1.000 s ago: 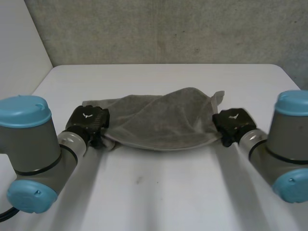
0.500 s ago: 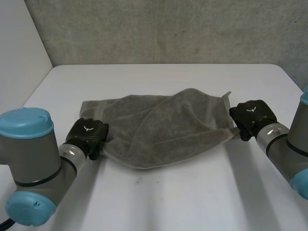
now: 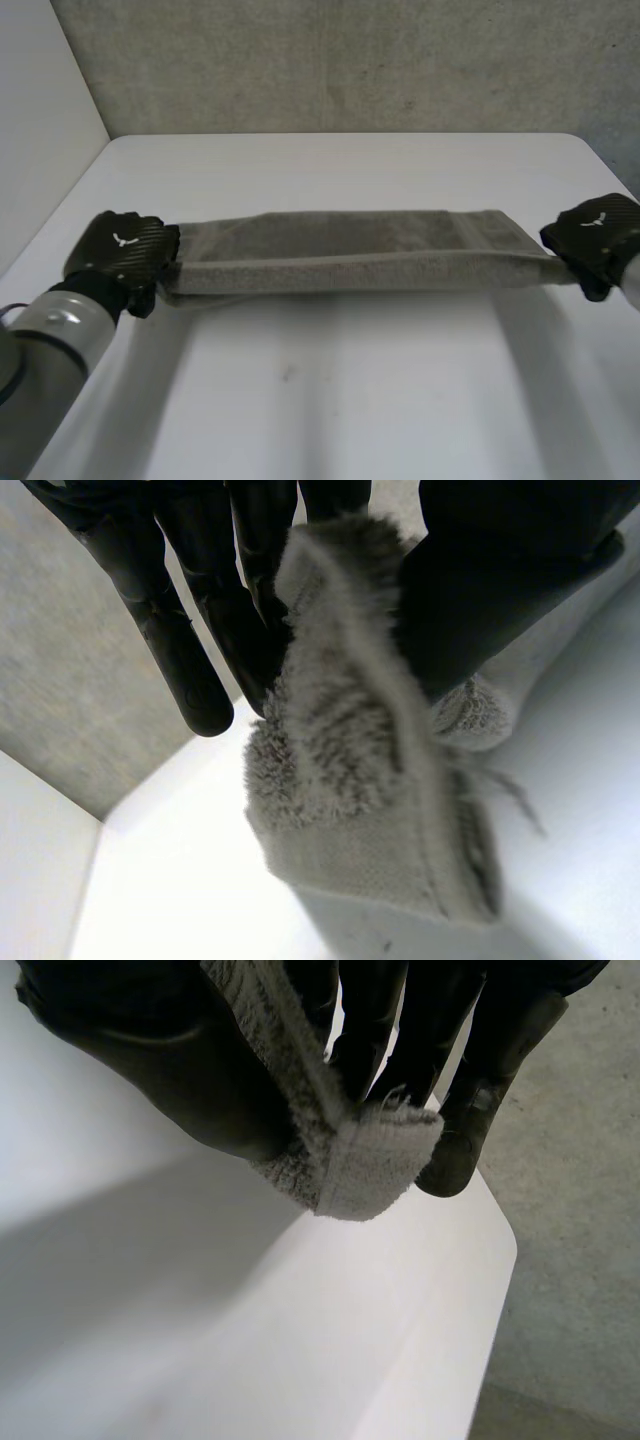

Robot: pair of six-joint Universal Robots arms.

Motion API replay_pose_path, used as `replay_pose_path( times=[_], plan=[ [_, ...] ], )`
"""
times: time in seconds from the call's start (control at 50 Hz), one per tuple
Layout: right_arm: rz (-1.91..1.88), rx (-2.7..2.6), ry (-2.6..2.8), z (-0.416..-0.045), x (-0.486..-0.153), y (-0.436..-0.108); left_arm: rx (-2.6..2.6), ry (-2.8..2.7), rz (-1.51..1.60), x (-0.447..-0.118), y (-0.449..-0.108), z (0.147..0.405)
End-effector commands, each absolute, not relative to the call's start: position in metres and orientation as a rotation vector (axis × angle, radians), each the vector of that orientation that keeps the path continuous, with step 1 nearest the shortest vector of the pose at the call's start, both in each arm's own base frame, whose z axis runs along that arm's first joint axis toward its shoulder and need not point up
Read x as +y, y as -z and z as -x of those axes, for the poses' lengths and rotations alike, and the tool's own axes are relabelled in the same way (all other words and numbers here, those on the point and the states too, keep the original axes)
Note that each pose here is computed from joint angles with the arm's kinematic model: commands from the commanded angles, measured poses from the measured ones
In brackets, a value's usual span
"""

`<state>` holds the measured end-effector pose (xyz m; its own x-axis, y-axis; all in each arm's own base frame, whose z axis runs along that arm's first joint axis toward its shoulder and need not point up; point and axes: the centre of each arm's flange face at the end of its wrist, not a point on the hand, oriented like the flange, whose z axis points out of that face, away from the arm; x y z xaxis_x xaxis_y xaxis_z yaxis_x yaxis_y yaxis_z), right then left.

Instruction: Fold the towel.

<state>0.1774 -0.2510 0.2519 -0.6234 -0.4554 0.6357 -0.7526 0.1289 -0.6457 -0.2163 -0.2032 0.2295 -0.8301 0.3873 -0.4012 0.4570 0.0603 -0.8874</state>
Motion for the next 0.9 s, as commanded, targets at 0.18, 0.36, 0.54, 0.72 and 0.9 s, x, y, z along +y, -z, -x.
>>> replay_pose_path(
  times=[0.18, 0.36, 0.54, 0.72, 0.9],
  plan=[
    [-1.443, -2.124, -1.314, -0.179, -0.269, -0.237, 2.259, 1.738, -1.031, -0.216, -0.201, 0.222],
    [-1.463, -2.141, -1.285, -0.196, -0.322, -0.207, 2.232, 1.712, -1.064, -0.280, -0.181, 0.245],
    [-1.351, -2.106, -1.471, -0.231, -0.371, -0.191, 2.156, 1.793, -1.048, -0.331, -0.178, 0.265],
    [-1.304, -1.980, -1.629, -0.259, -0.403, -0.167, 2.139, 1.816, -1.038, -0.366, -0.155, 0.278],
    [-1.101, -1.916, -1.672, -0.259, -0.422, -0.164, 2.134, 1.825, -1.011, -0.373, -0.152, 0.280]
  ],
)
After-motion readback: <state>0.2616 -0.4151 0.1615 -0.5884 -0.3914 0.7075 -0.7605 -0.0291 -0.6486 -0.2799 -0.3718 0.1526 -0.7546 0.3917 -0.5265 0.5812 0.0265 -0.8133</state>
